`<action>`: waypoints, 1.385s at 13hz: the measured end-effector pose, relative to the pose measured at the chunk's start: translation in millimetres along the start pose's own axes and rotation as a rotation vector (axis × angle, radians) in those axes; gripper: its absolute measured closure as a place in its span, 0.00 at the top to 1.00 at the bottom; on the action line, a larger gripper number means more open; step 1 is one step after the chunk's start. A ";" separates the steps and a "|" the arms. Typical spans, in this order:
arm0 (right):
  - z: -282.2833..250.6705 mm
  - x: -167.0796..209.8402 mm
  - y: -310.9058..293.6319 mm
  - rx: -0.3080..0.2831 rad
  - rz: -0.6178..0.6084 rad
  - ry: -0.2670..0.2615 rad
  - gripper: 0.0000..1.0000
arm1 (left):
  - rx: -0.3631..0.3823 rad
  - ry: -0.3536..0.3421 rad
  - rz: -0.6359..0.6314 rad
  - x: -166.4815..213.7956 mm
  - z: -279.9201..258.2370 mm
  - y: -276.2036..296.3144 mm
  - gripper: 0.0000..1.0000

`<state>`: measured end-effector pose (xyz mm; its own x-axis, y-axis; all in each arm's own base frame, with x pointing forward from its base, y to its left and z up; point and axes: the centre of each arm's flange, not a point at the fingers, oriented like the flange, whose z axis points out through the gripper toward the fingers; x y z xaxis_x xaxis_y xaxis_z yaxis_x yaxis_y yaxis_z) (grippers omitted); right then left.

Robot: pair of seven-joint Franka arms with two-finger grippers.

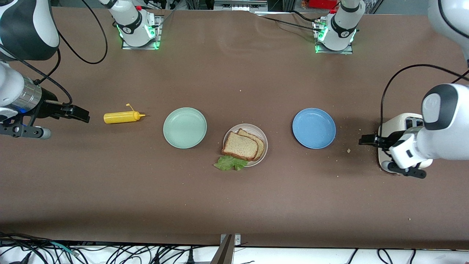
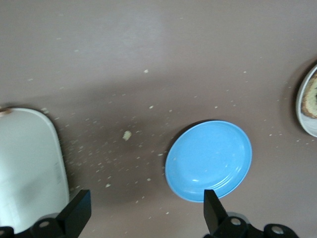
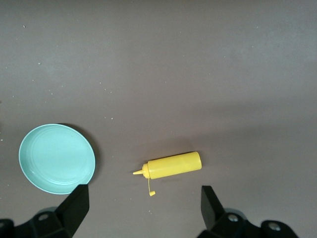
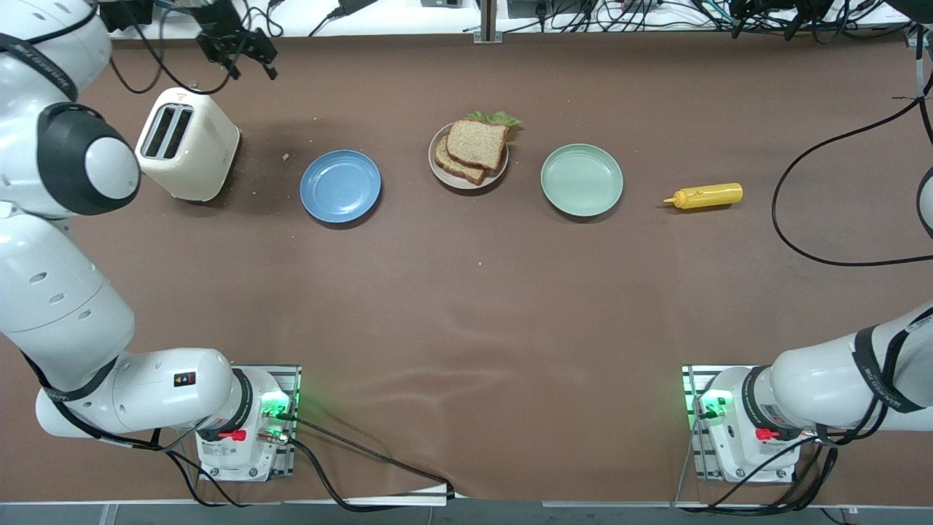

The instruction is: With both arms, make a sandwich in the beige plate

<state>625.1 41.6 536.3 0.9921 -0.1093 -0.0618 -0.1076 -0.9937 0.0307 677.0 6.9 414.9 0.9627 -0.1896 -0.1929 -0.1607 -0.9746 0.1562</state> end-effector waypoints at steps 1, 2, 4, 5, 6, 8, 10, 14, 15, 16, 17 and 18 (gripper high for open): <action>0.0 0.0 0.0 0.000 0.000 0.000 1.00 | 0.026 0.000 -0.021 -8.7 -10.1 -2.1 1.00; 0.0 0.0 -0.1 0.000 0.000 0.000 1.00 | 0.050 -0.006 -0.043 -18.2 -21.5 -0.7 1.00; 0.1 0.0 -0.1 0.000 0.000 0.000 1.00 | 0.082 -0.021 -0.065 -39.7 -50.0 9.3 1.00; 0.2 0.0 -0.1 0.000 0.000 0.000 1.00 | 0.089 -0.021 -0.070 -50.6 -65.2 15.7 1.00; 0.3 0.0 -0.2 0.000 0.000 -0.001 1.00 | 0.095 -0.021 -0.078 -62.0 -80.4 22.9 1.00; 0.3 0.0 -0.1 0.000 0.000 -0.001 1.00 | 0.121 -0.032 -0.104 -82.1 -103.3 37.5 1.00; 0.4 0.0 -0.2 0.000 0.000 -0.001 1.00 | 0.154 -0.030 -0.101 -98.8 -123.0 57.3 1.00; 0.5 0.0 -0.2 0.000 0.000 -0.001 1.00 | 0.179 -0.011 -0.102 -134.2 -159.4 88.3 1.00; 0.5 0.0 -0.2 0.000 0.000 -0.001 1.00 | 0.183 0.002 -0.121 -141.8 -167.6 90.9 1.00; 0.5 0.0 -0.2 0.000 0.000 -0.001 1.00 | 0.187 0.017 -0.148 -147.2 -173.9 93.1 1.00; 0.5 0.0 -0.2 0.000 0.000 -0.001 1.00 | 0.188 0.029 -0.169 -149.9 -177.4 93.9 1.00; 0.5 0.0 -0.2 0.000 0.000 -0.001 1.00 | 0.189 0.043 -0.183 -149.5 -178.9 92.4 1.00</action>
<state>625.0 41.8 535.8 0.9920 -0.1090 -0.0628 -0.1073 -0.9938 0.0306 557.2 -33.4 631.5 0.9873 -0.0064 -0.1590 -0.0164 -0.9980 -0.0616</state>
